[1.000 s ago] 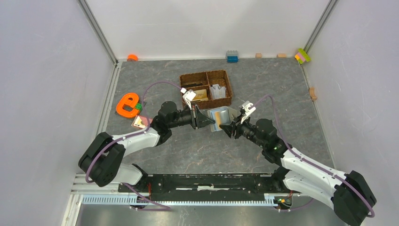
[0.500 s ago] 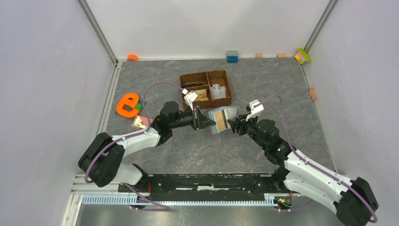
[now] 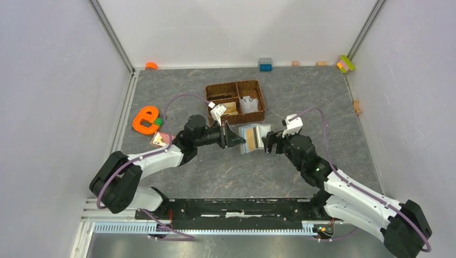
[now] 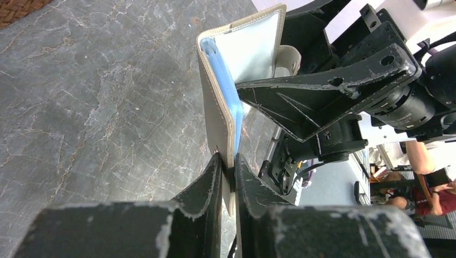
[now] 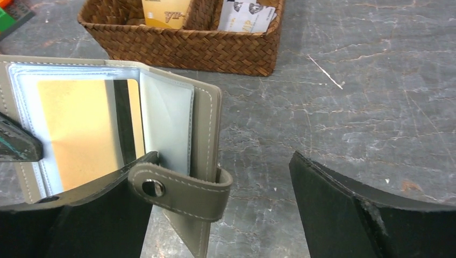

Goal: Take the credit cards out of the card holder
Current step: Remove the credit card from the card holder.

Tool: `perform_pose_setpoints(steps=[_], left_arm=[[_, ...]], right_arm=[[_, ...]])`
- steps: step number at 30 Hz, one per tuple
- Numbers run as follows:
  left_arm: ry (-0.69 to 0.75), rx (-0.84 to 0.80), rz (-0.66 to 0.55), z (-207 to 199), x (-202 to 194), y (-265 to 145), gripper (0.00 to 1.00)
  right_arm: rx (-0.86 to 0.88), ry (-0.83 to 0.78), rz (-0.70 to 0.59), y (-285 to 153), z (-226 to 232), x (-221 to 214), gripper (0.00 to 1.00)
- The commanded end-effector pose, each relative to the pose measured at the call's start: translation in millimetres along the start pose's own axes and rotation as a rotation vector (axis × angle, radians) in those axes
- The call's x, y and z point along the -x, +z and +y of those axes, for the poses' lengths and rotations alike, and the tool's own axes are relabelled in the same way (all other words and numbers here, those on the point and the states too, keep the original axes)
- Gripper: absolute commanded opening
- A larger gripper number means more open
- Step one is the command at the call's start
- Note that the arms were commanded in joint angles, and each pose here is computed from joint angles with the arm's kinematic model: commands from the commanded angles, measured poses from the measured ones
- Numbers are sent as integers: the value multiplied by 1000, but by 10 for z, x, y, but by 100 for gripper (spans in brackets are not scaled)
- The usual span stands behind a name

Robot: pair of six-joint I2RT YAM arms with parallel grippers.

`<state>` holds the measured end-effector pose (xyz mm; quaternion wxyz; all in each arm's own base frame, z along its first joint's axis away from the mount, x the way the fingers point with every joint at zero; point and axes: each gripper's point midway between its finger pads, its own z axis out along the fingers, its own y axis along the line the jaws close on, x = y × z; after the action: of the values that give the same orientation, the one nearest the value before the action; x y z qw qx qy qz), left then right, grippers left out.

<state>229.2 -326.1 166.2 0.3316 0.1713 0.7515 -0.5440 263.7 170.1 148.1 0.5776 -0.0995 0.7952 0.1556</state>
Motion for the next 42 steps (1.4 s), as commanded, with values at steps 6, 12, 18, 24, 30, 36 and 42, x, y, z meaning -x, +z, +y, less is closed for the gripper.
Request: perform_pose_setpoints(steps=[6, 12, 18, 24, 30, 36, 42], left_arm=[[55, 42, -22, 23, 214, 104, 6], [26, 91, 13, 167, 147, 161, 6], [-45, 125, 91, 359, -13, 306, 6], [-84, 138, 146, 465, -122, 393, 6], [-104, 202, 191, 623, -217, 408, 7], [-117, 279, 225, 827, -319, 425, 8], [-120, 395, 260, 1089, -406, 403, 10]], right_arm=[[21, -10, -96, -82, 34, 340, 91], [87, -8, -181, -206, 112, 505, 85], [274, -19, -282, -343, 401, 621, 70], [639, -56, -173, -367, 1059, 405, 64], [294, -42, 159, 215, 613, -180, 49], [188, -8, 290, 404, 360, -470, 0], [245, 87, 411, 474, 340, -818, 0]])
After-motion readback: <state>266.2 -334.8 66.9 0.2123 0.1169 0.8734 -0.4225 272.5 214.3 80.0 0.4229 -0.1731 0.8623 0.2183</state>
